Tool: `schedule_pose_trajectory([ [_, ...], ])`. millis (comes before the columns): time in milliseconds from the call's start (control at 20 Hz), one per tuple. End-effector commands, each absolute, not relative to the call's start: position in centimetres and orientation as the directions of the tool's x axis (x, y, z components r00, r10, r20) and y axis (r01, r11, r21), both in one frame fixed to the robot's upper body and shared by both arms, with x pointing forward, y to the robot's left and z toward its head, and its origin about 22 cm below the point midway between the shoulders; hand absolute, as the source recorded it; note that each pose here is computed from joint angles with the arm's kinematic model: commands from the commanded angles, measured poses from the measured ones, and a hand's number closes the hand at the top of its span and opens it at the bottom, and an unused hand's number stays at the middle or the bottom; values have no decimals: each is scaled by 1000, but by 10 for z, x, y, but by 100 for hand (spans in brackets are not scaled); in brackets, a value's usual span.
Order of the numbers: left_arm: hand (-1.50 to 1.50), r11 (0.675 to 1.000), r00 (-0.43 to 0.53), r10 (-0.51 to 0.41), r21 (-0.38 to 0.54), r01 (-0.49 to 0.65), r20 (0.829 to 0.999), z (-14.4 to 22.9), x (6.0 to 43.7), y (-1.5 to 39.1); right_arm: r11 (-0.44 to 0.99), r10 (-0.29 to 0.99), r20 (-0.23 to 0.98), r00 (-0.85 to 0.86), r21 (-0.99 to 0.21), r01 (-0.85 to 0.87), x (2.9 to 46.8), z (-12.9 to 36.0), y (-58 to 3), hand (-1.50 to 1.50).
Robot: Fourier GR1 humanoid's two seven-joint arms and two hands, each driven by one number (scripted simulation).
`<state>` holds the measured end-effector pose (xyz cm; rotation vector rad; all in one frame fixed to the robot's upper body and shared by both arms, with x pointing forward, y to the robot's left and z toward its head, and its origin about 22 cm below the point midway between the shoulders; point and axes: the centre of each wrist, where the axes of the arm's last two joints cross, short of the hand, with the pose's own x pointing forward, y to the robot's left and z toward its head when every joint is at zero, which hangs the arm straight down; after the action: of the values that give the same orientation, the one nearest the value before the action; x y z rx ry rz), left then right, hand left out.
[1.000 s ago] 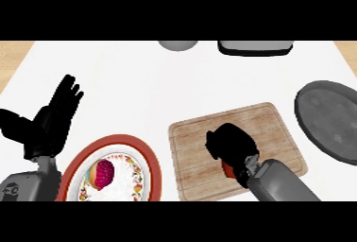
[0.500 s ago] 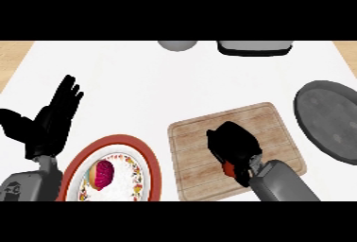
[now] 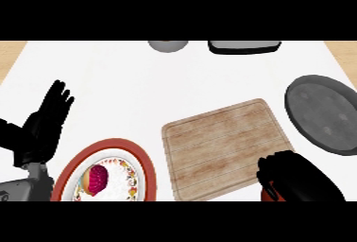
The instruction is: Pick the bell pepper from the cutting board and place it in the pan
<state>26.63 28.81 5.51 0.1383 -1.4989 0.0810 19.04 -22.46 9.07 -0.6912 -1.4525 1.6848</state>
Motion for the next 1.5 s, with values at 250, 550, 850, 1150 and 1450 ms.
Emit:
schedule_pose_trajectory([
  [250,0,988,59,-47,55,-141,997,48,261,289,131,853,15,-521,-973,187,113,186,-255,150],
  [550,0,992,60,-13,20,-122,998,66,272,289,167,882,63,-467,-968,185,124,199,-287,150],
  [850,0,994,44,-40,44,-103,998,51,269,274,250,925,165,-341,-943,222,155,201,-320,150],
  [1150,0,996,64,-49,54,-78,997,62,282,270,336,924,264,-278,-907,255,200,223,-387,150],
  [1450,0,996,56,-36,40,-85,998,57,286,289,371,921,316,-228,-890,264,241,188,-440,150],
])
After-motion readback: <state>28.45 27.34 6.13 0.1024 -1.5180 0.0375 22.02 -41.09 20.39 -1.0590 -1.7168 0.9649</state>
